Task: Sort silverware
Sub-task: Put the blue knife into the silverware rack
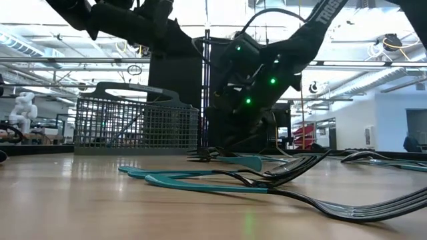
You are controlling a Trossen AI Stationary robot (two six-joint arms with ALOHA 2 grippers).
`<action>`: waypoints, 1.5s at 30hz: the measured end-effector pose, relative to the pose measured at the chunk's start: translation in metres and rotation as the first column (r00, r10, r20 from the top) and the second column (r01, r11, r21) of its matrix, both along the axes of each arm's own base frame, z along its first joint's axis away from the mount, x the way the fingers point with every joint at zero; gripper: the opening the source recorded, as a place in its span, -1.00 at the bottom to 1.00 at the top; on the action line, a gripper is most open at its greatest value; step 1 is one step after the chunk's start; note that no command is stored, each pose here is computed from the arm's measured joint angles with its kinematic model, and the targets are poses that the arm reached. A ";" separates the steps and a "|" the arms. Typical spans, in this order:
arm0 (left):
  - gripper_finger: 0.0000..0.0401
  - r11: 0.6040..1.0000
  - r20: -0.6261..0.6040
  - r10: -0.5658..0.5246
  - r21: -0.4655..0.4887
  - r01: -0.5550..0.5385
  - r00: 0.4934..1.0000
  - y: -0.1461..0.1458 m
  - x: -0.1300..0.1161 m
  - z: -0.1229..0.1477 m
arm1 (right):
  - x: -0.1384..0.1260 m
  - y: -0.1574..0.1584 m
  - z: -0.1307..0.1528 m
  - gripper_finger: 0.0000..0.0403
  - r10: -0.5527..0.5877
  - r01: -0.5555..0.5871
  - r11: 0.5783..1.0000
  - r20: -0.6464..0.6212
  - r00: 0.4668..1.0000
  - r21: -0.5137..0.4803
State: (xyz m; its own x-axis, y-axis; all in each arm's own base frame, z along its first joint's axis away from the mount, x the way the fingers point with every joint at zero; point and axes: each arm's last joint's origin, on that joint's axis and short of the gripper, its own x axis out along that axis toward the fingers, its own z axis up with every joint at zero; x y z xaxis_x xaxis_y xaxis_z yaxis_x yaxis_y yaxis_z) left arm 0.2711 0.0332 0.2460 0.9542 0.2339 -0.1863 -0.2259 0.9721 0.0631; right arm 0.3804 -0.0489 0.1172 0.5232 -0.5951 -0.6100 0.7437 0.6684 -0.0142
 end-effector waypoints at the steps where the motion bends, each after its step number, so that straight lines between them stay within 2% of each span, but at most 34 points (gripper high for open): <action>1: -0.46 1.000 -0.001 0.000 0.000 0.000 1.000 0.000 0.000 0.000 | 0.000 -0.001 0.000 -0.14 -0.003 0.003 1.000 -0.003 1.000 0.001; 14: -0.45 1.000 -0.015 0.005 -0.007 -0.005 1.000 0.000 0.000 -0.002 | -0.006 -0.004 -0.005 -0.14 -0.134 0.130 0.986 0.033 0.990 0.102; 22: -0.45 1.000 -0.015 0.009 -0.007 -0.010 1.000 0.000 0.000 -0.002 | -0.008 -0.004 -0.006 -0.14 -0.179 0.177 0.981 0.021 0.984 0.081; 45: -0.45 1.000 -0.014 0.009 -0.008 -0.009 1.000 0.000 0.000 -0.002 | -0.008 -0.002 -0.011 -0.14 -0.221 0.214 0.970 0.049 0.974 0.116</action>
